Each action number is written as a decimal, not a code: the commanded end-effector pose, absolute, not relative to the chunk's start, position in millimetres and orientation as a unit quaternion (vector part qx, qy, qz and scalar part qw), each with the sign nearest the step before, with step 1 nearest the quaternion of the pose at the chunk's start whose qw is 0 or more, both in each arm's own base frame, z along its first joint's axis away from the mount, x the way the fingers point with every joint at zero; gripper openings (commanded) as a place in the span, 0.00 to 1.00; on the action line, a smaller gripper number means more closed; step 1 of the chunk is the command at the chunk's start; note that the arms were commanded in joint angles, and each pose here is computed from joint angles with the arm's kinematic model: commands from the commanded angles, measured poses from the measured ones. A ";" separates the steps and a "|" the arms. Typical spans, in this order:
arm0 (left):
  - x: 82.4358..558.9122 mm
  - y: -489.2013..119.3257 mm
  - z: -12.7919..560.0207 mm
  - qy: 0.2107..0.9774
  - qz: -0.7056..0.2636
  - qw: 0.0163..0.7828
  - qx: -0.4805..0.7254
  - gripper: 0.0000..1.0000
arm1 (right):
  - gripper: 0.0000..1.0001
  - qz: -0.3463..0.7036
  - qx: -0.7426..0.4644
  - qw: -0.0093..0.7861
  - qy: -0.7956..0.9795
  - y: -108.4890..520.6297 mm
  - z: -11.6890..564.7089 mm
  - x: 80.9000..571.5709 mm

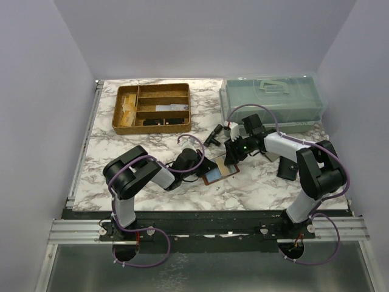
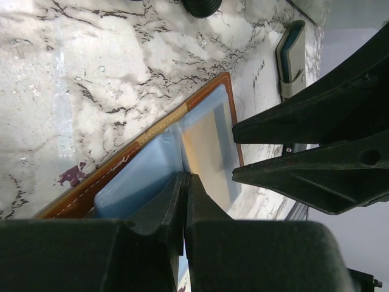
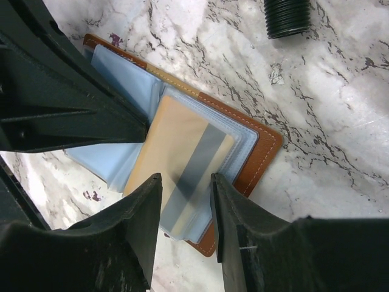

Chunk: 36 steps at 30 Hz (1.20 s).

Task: Take the credit cards out of the card holder
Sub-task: Remove the credit card from the card holder.

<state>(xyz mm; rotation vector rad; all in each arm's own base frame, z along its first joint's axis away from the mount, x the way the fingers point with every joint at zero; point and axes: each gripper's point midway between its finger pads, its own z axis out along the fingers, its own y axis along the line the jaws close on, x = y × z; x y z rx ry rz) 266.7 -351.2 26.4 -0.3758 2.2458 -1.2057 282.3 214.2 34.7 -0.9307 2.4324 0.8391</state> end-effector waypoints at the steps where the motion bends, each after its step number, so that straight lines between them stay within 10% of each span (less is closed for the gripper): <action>1: 243.5 -330.6 -24.5 0.881 -0.388 0.232 -0.137 0.05 | 0.42 0.372 -0.343 0.176 0.845 234.6 50.4 262.9; 16: 240.1 -323.9 -28.3 0.883 -0.383 0.230 -0.145 0.06 | 0.42 0.435 -0.314 0.179 0.825 242.9 75.2 258.6; 36: 234.0 -312.2 -2.8 0.864 -0.417 0.227 -0.171 0.31 | 0.42 0.501 -0.317 0.156 0.790 254.8 86.5 242.6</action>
